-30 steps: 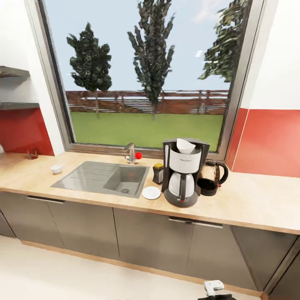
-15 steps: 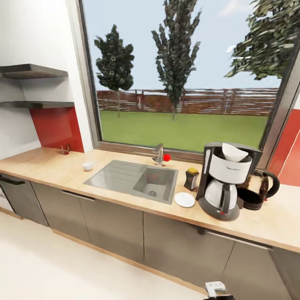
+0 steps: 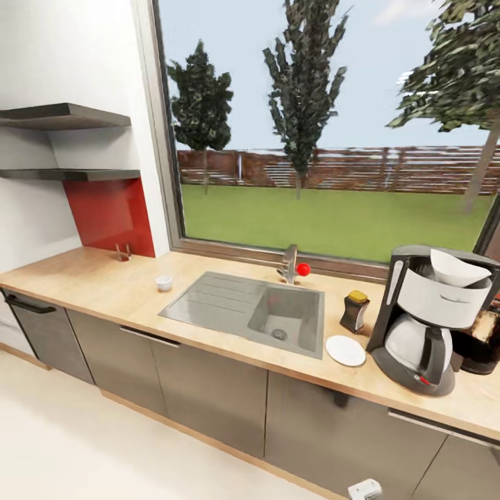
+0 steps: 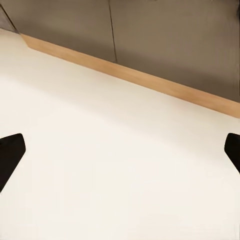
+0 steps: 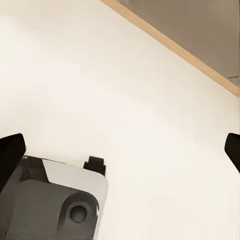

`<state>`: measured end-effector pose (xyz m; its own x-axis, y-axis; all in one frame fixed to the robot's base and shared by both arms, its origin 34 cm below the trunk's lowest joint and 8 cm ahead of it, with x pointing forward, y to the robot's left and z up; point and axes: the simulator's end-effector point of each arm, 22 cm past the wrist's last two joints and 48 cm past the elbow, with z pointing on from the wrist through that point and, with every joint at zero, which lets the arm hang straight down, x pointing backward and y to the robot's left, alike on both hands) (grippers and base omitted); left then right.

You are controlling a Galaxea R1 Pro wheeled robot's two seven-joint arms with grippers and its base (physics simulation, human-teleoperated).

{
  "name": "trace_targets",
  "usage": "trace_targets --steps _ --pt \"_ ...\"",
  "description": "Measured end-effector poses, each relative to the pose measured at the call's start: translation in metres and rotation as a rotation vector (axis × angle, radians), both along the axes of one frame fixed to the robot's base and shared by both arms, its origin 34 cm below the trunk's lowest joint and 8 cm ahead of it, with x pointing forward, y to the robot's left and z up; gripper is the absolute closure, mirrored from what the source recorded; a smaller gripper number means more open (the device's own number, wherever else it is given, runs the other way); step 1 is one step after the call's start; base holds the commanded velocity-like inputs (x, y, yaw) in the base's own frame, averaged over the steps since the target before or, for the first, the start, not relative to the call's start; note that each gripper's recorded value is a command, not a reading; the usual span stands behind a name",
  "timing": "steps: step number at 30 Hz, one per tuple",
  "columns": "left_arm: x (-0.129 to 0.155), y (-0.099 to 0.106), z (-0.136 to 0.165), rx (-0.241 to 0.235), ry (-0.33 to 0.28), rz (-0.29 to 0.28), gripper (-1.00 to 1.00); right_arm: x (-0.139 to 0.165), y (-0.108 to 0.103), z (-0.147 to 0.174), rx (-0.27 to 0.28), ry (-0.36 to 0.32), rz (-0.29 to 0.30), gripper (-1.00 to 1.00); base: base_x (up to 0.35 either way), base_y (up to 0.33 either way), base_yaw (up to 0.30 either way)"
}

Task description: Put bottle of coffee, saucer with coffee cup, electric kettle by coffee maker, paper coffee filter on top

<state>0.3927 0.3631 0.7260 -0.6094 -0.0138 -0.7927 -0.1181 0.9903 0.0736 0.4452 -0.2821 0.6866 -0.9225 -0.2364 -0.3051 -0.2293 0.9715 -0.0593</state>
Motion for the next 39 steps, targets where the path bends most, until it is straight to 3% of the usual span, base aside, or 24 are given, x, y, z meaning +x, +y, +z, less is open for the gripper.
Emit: trace_targets --steps 6,15,39 --pt "0.0 0.0008 0.0001 -0.002 -0.001 0.006 -1.0 0.0001 0.0012 -0.0001 0.005 -0.002 -0.001 -1.0 0.179 0.297 0.0" --pt "0.0002 0.0088 0.0019 -0.025 -0.016 0.065 -1.0 0.0006 0.0086 -0.0004 0.017 -0.004 -0.001 -1.0 0.066 0.324 0.0" --pt "-0.0059 0.0084 -0.0042 -0.027 0.005 0.065 -1.0 -0.0073 0.009 -0.0084 0.018 0.021 -0.002 -1.0 0.066 0.327 0.054"
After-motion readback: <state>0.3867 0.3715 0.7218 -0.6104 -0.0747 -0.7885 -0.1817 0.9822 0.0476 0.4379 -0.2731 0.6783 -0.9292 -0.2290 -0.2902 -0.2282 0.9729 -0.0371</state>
